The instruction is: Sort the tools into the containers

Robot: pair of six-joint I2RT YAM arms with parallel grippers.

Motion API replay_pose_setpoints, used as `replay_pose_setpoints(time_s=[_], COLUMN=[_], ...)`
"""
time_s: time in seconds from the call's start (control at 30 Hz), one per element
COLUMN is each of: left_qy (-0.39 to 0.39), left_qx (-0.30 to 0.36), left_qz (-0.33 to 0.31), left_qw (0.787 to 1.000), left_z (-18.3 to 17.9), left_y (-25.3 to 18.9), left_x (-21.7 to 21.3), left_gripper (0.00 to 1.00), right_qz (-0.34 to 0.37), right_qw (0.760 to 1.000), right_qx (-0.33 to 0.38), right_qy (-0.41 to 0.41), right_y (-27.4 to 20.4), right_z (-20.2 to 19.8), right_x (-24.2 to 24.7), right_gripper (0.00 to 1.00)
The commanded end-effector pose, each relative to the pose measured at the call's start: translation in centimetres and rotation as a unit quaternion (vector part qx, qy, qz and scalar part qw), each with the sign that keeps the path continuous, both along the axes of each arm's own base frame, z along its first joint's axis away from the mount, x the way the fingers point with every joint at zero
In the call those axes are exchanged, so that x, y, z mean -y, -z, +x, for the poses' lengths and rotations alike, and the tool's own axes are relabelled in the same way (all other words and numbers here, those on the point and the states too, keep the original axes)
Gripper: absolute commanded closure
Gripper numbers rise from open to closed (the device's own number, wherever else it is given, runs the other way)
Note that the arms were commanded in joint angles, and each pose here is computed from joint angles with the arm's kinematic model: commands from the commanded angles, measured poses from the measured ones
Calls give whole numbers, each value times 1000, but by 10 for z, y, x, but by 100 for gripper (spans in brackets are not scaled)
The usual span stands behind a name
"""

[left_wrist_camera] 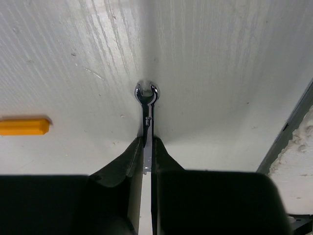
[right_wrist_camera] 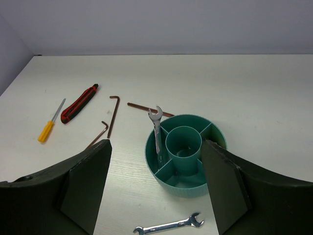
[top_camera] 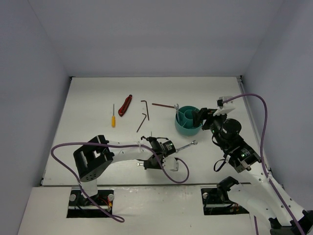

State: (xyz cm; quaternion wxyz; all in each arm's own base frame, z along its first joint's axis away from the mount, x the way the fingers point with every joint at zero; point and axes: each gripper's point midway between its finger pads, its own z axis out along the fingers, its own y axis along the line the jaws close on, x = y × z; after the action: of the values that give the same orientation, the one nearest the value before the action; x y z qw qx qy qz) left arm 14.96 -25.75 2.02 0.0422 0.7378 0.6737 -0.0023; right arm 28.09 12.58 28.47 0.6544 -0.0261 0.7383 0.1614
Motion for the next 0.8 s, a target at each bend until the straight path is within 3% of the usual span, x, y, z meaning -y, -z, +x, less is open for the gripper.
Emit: replay_pose_setpoints(time_s=[0.0,0.3,0.4,0.5,0.53,0.7,0.77], left_qy=[-26,-127,-195,-249,-261,-348,-362], left_qx=[22,74,101,129,132,140,141], left_qz=[-87,-231,-340,-439,-460,-587,-612], left_qw=[996,962,914,854,838,718,689], left_z=[15,58,91,117,122,172,189], left_y=[-32,-101,-148,-194,-203,-274,-285], left_x=[28,36,44,60,65,91,100], left_gripper=[100,100,100,100,100,100,100], right_qz=[29,45,54,60,62,78,77], right_qw=[999,997,994,991,991,987,987], right_qx=[40,55,62,67,66,67,62], right_qy=[11,34,73,99,100,126,126], right_y=[-32,-51,-58,-61,-61,-59,-57], right_z=[-1,-11,-16,-20,-20,-25,-24], right_x=[4,19,36,48,49,61,60], right_gripper=[29,30,29,30,30,30,30])
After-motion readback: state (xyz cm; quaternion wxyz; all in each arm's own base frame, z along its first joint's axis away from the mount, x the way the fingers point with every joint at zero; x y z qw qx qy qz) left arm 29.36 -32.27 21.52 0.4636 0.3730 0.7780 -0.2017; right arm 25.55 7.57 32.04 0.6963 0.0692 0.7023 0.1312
